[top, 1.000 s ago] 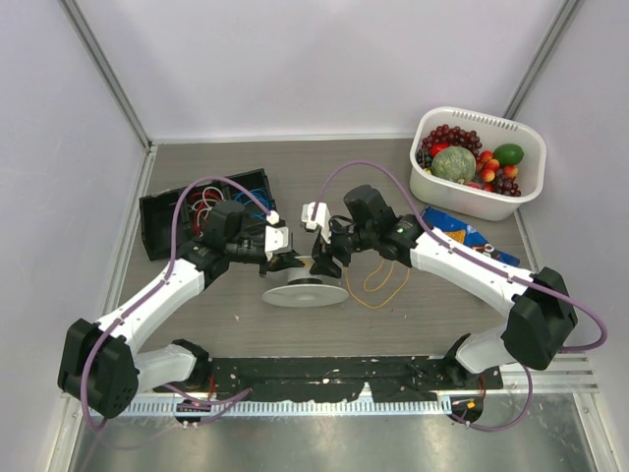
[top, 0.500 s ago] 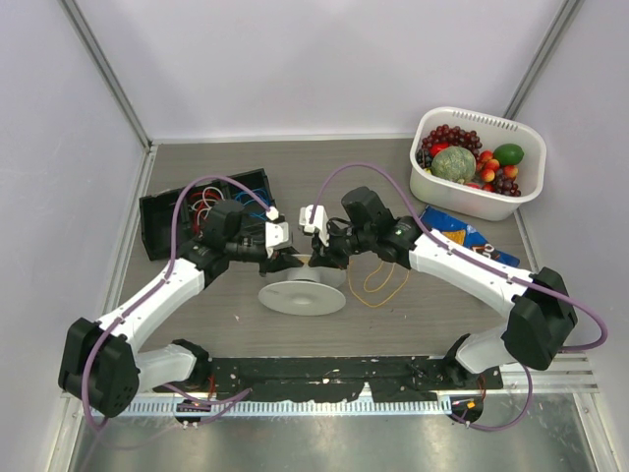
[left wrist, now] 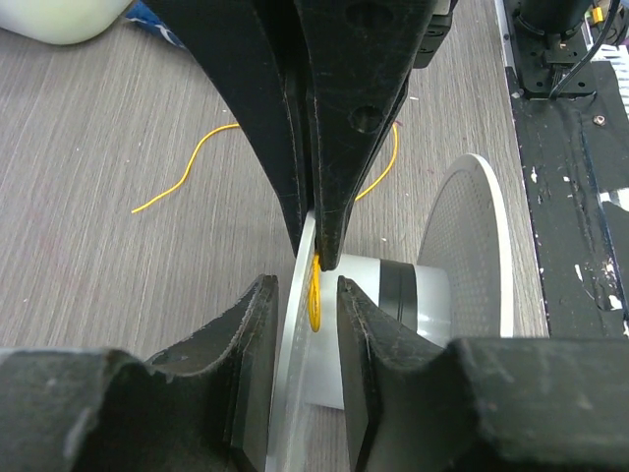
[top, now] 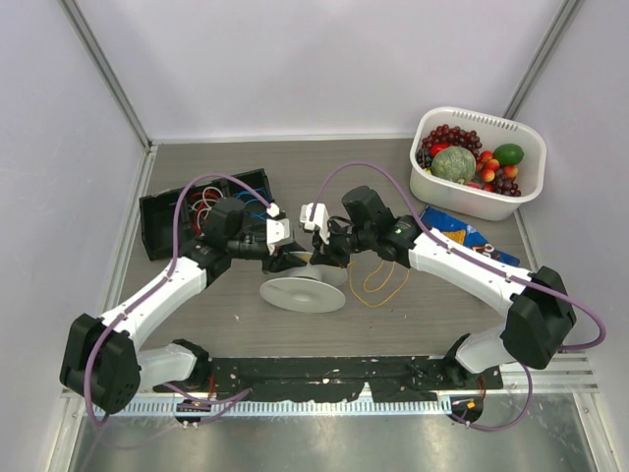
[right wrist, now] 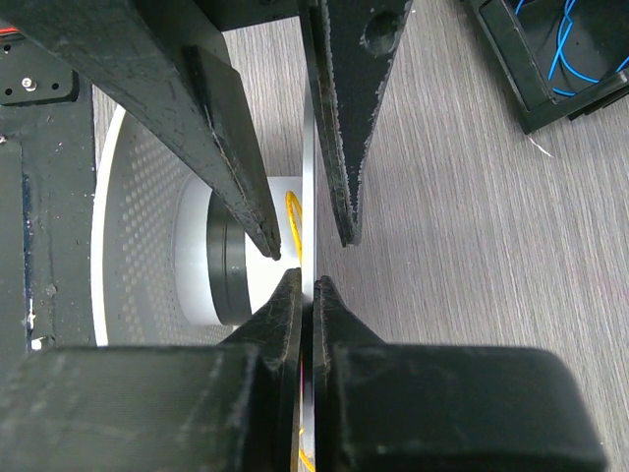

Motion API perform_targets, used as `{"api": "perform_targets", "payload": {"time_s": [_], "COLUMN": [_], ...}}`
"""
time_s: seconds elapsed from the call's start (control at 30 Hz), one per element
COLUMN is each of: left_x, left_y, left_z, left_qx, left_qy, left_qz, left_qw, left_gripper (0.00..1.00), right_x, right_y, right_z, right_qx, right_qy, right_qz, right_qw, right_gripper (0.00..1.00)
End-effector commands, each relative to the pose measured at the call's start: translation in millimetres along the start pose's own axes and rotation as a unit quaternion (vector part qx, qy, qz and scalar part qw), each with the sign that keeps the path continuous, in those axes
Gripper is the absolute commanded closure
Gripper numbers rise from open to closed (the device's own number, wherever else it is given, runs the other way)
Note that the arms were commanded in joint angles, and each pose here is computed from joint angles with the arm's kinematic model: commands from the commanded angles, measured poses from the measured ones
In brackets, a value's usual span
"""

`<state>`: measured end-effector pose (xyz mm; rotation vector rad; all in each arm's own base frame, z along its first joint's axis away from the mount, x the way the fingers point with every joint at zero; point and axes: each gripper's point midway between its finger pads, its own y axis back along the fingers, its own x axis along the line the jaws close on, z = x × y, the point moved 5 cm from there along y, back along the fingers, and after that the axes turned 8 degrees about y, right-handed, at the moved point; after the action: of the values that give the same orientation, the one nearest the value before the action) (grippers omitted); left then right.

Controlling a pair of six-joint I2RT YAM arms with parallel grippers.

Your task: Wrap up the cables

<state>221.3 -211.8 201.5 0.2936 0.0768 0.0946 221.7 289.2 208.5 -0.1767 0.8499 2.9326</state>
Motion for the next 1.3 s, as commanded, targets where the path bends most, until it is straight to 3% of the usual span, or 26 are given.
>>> {"api": "perform_targets", "payload": {"time_s": [0.0, 0.43, 0.57, 0.7, 1.07, 1.13, 1.23, 1.27], "left_x": [0.8, 5.5, 9.0, 8.3, 7.0, 5.3, -0.6, -1.7], "left_y": [-3.9, -10.9, -11.8, -13.6, -15.3, -14.2, -11.1, -10.0], "left_z": [8.2, 4.1, 0.9, -2.9, 5.1, 6.8, 6.7, 6.3], "left_qx": [-0.016, -0.005, 0.001, 0.005, -0.002, -0.002, 0.000, -0.001], "left_qy": [-0.025, -0.028, -0.021, -0.016, -0.003, 0.003, -0.003, -0.005], "left_qz": [-0.012, -0.004, 0.004, 0.000, -0.007, -0.007, -0.015, -0.015], "left_qw": [0.999, 1.000, 1.000, 1.000, 1.000, 1.000, 1.000, 1.000], "left_gripper": [0.66, 0.78, 0.71, 0.71, 1.00, 0.99, 0.77, 0.74], "right_x": [-11.3, -11.5, -10.7, -10.6, -10.6, -11.6, -11.8, -12.1], "right_y": [3.4, 2.0, 2.3, 2.7, 1.4, 2.1, 1.8, 2.4], "right_z": [24.0, 24.1, 24.6, 25.4, 25.3, 25.1, 24.4, 24.3], "right_qx": [-0.043, -0.044, -0.045, -0.046, -0.047, -0.046, -0.044, -0.043], "right_qy": [0.021, 0.020, 0.021, 0.023, 0.022, 0.022, 0.023, 0.024], "right_qz": [-0.018, -0.016, -0.013, -0.012, -0.011, -0.015, -0.017, -0.017], "right_qw": [0.999, 0.999, 0.999, 0.999, 0.999, 0.999, 0.999, 0.999], "right_gripper": [0.99, 0.99, 0.99, 0.99, 0.99, 0.99, 0.99, 0.99]}}
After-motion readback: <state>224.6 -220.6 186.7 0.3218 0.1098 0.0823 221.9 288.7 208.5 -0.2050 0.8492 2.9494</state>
